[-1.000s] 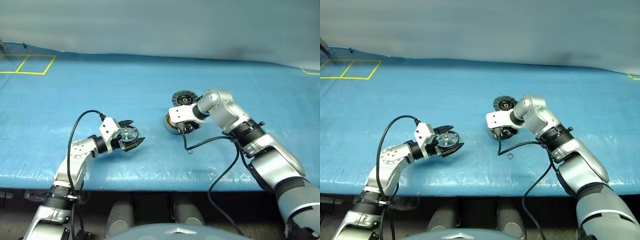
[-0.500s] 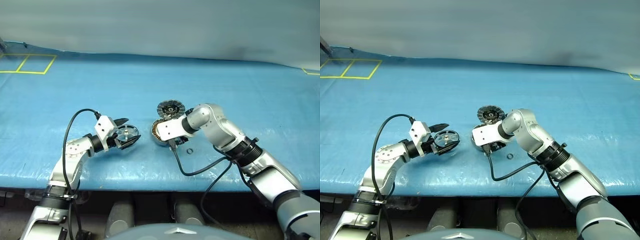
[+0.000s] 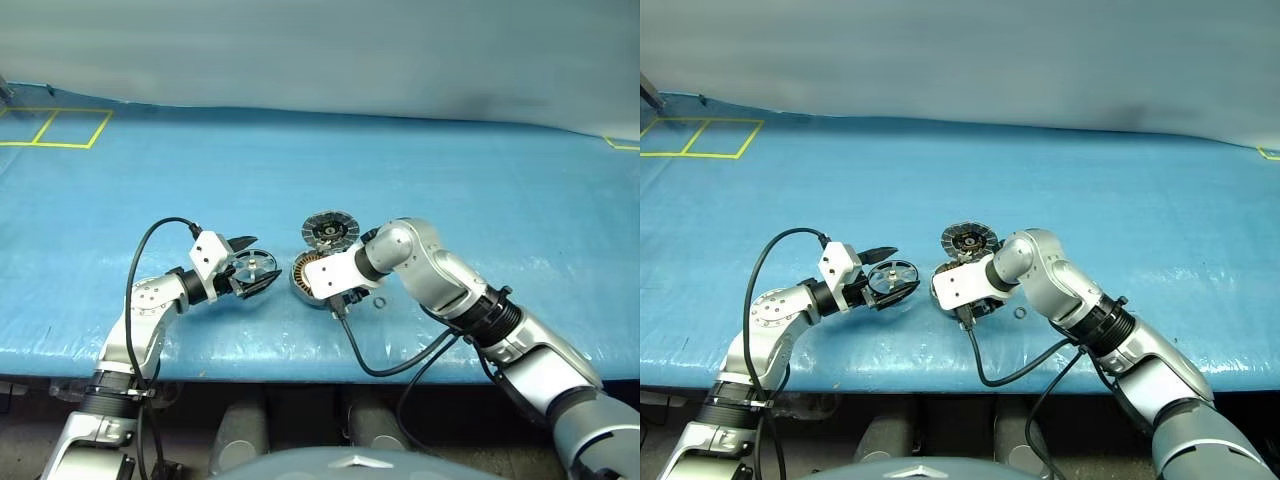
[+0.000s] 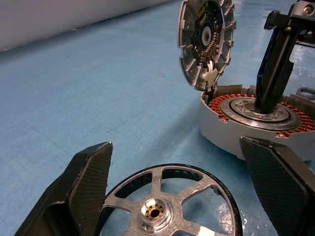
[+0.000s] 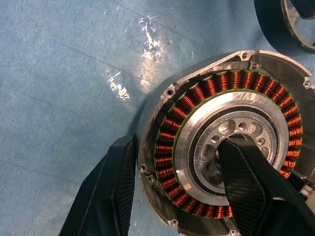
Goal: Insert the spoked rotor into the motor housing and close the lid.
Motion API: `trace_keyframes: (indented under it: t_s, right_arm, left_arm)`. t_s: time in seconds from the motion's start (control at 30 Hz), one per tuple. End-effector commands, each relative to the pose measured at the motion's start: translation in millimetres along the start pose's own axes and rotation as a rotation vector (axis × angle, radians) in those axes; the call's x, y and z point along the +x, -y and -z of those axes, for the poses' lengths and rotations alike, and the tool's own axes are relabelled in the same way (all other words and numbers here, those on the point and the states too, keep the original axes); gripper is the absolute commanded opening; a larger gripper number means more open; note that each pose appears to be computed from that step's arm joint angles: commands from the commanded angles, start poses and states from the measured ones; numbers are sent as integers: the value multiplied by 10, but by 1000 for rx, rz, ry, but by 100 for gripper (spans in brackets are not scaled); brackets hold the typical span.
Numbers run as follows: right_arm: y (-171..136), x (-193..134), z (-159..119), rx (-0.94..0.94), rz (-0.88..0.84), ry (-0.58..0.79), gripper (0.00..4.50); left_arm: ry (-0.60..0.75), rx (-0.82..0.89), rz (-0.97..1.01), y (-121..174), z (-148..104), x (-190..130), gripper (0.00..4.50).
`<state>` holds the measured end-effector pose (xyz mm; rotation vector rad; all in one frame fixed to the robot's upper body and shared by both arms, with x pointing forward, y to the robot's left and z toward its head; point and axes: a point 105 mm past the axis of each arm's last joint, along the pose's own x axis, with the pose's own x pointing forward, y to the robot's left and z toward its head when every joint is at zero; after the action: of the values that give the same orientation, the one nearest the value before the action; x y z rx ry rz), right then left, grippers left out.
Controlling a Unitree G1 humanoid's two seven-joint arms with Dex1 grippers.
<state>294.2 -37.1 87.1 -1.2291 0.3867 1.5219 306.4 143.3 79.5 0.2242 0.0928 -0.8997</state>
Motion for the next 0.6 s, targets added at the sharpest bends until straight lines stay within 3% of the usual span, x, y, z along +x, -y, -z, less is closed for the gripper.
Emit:
trace_keyframes:
  t_s: [0.03, 0.13, 0.3, 0.6]
  right_arm:
    - [20, -8, -153, -47, 27, 35, 224]
    - [43, 9, -120, -53, 43, 21, 224]
    - [88, -31, -180, -49, 84, 60, 371]
    - [129, -265, -331, -36, 159, 144, 371]
  left_arm:
    - [39, 29, 1, -11, -126, 13, 450]
    - [41, 29, 0, -11, -127, 12, 450]
    - [42, 28, -1, -16, -130, 18, 450]
    - [51, 27, 25, 5, -147, 77, 450]
